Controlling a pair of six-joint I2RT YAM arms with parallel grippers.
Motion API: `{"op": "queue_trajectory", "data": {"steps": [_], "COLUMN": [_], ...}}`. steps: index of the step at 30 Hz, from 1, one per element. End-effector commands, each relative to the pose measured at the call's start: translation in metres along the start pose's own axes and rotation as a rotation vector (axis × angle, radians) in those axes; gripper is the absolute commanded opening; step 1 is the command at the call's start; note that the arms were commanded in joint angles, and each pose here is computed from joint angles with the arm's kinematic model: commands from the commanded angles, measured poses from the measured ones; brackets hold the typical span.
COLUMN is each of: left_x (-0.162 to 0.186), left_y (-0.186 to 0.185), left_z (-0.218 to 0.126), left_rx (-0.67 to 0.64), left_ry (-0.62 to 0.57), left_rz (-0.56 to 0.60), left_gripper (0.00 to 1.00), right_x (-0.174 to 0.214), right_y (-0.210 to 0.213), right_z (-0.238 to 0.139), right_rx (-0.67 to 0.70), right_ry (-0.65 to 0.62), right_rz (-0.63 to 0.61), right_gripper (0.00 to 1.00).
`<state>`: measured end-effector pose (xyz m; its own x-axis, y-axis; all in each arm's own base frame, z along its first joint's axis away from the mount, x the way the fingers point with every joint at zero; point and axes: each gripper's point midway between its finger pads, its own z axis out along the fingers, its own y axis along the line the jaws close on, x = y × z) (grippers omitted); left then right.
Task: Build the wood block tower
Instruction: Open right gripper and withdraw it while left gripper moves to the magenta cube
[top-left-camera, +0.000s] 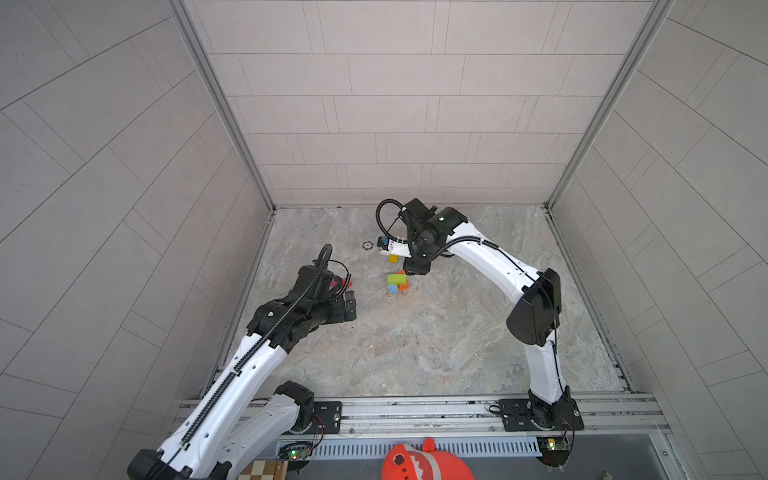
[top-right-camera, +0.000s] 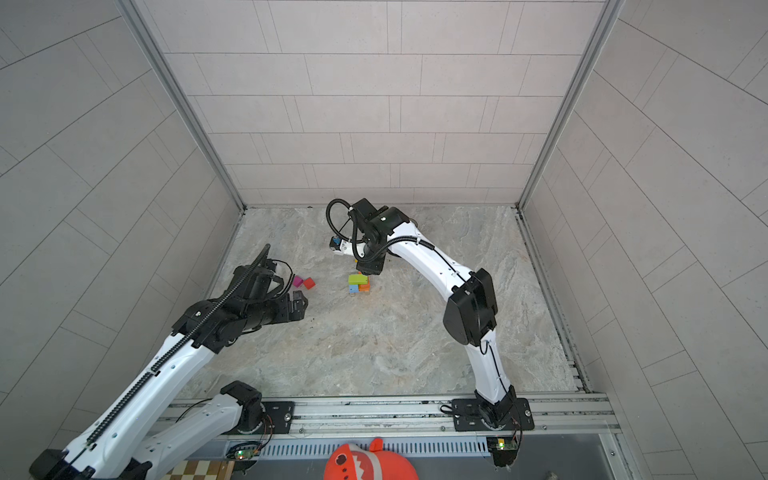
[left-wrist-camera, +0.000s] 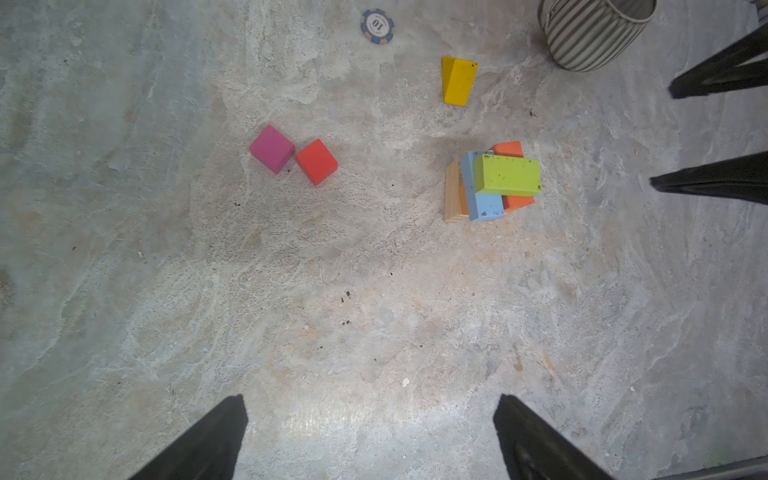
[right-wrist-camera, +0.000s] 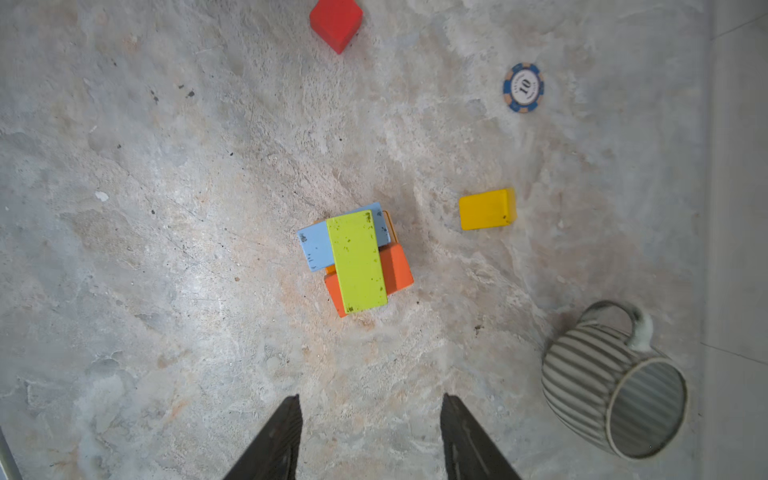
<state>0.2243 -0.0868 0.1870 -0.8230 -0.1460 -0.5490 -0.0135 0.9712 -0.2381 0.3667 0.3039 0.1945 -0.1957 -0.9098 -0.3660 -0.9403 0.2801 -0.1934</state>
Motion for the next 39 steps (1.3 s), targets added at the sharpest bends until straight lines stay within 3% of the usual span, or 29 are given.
{"op": "queue_trajectory", "data": {"steps": [1, 6, 13, 17, 23, 28, 34, 39], "left_x": [-0.001, -0.003, -0.020, -0.031, -0.051, -0.062, -0.062, -0.056], "left_y": [0.011, 0.017, 0.020, 0.022, 0.027, 0.043, 0.067, 0.085], "left_z": [0.001, 0.008, 0.017, 0.030, 0.060, 0.085, 0.112, 0.128], "left_rx": [-0.051, -0.091, -0.177, -0.240, -0.299, -0.310, -0.352, -0.398], "left_ry": [-0.009, 0.039, 0.075, 0.117, 0.167, 0.224, 0.333, 0.337], "left_rz": [-0.013, -0.026, -0.051, -0.061, -0.106, -0.201, -0.250, -0.270], "left_gripper": [1.00, 1.00, 1.00, 1.00, 1.00, 1.00, 0.99, 0.97], "right_x": [0.003, 0.043, 0.140, 0.200, 0.272, 0.287, 0.287, 0.283], "right_y": [-0.007, -0.014, 0.001, 0.015, 0.031, 0.031, 0.031, 0.033], "right_z": [-0.027, -0.053, -0.088, -0.087, -0.057, -0.041, -0.017, -0.001], "right_rx": [0.122, 0.361, 0.641, 0.667, 0.567, 0.549, 0.504, 0.436], "right_ry": [-0.067, -0.174, -0.295, -0.360, -0.429, -0.468, -0.461, -0.451], "right_rz": [0.184, 0.382, 0.691, 0.952, 1.361, 1.465, 1.465, 1.472], "right_gripper": [0.55, 0.58, 0.81, 0.92, 0.93, 0.92, 0.93, 0.93]}}
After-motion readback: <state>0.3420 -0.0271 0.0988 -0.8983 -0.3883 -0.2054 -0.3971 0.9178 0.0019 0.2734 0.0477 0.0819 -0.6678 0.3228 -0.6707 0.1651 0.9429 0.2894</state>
